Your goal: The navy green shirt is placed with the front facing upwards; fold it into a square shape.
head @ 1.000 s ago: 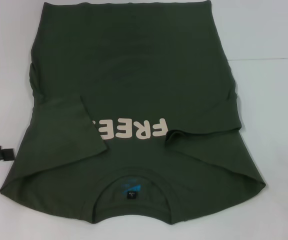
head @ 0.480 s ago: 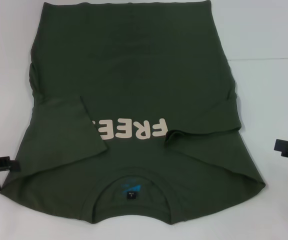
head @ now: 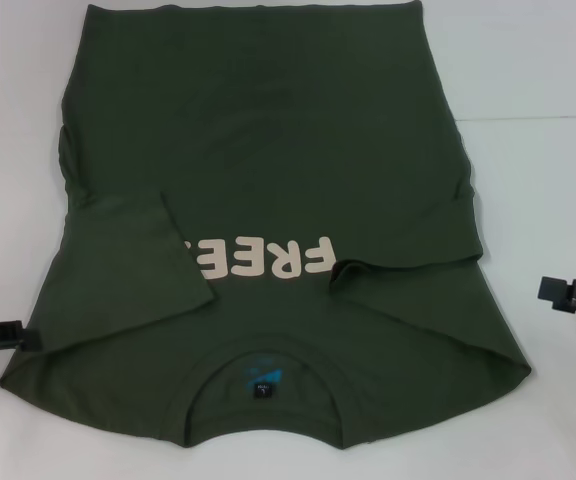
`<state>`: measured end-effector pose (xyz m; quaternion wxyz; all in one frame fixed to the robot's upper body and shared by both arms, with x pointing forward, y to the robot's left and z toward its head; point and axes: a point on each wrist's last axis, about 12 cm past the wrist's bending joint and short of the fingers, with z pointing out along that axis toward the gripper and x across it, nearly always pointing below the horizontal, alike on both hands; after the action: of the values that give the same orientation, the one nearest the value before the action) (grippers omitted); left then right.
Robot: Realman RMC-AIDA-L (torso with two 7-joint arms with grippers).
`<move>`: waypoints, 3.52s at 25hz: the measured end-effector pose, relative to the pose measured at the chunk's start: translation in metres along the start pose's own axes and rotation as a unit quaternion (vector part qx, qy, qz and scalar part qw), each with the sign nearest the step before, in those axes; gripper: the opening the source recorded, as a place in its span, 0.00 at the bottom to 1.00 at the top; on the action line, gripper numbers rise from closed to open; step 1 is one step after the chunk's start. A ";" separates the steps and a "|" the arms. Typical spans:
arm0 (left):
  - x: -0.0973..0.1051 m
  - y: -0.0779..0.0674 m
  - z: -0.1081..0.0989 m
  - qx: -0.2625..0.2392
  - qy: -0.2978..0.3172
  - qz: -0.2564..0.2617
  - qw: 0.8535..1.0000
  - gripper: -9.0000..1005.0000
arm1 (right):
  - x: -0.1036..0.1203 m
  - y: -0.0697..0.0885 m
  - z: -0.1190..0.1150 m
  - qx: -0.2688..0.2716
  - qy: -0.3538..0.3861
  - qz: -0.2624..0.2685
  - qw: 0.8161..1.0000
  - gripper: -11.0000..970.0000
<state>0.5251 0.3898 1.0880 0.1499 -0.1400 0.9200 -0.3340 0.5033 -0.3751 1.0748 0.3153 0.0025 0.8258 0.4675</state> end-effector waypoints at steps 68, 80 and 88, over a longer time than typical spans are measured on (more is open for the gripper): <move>-0.008 -0.010 0.012 -0.018 0.026 0.016 0.999 0.94 | -0.004 0.003 0.009 -0.004 0.006 -0.007 1.000 0.79; -0.010 -0.022 0.024 0.001 0.038 0.024 0.999 0.93 | -0.005 0.003 0.010 -0.004 0.005 -0.008 1.000 0.79; -0.012 -0.028 0.029 0.015 0.035 0.036 0.999 0.89 | -0.005 0.004 0.011 -0.006 0.006 -0.009 1.000 0.79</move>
<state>0.5511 0.3563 1.0874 0.1315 -0.0931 0.9241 -0.3465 0.5118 -0.3662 1.0764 0.3148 -0.0091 0.8249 0.4694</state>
